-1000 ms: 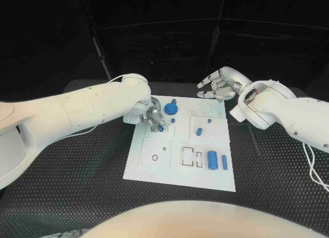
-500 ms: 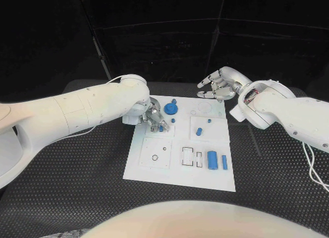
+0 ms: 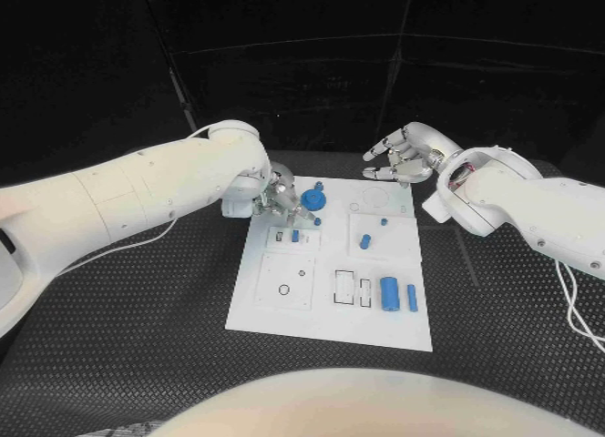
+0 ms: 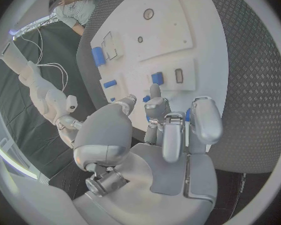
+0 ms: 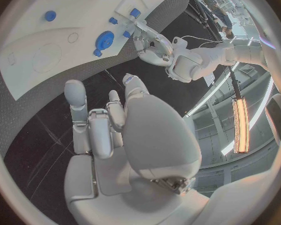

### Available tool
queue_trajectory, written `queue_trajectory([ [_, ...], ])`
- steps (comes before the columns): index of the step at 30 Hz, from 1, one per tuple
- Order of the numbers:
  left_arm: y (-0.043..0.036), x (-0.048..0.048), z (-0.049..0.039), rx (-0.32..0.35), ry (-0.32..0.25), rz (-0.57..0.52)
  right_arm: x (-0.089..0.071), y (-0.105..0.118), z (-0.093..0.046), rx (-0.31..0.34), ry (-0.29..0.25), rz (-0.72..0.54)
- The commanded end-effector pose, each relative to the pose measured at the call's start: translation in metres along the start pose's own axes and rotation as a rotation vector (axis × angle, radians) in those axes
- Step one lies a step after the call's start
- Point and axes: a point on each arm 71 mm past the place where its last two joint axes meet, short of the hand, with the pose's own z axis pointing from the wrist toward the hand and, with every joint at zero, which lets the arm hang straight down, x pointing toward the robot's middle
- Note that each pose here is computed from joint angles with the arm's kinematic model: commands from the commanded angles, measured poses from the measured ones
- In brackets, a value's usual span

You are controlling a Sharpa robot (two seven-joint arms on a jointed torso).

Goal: Assemble the parts on the task board

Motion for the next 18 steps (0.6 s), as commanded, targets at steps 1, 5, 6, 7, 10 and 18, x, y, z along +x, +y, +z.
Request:
queue_trajectory([
  [1, 0.0036, -0.0154, -0.0130, 0.006, -0.064, -0.015, -0.002, 0.000, 0.000, -0.007, -0.004, -0.002],
  [5, 0.0107, -0.0390, -0.0311, 0.007, -0.124, -0.030, -0.003, -0.001, 0.000, -0.003, -0.005, -0.003],
  [6, 0.0128, -0.0446, -0.0343, 0.002, -0.139, -0.031, -0.003, -0.002, 0.000, -0.003, -0.005, -0.003],
  [7, 0.0155, -0.0512, -0.0371, -0.006, -0.155, -0.033, -0.003, -0.002, 0.000, -0.002, -0.005, -0.004],
  [10, 0.0197, -0.0601, -0.0371, -0.028, -0.169, -0.031, -0.002, -0.001, 0.001, -0.002, -0.003, -0.003],
  [18, 0.0259, -0.0572, -0.0194, -0.099, -0.145, 0.017, 0.000, 0.001, 0.001, -0.006, 0.003, -0.001],
])
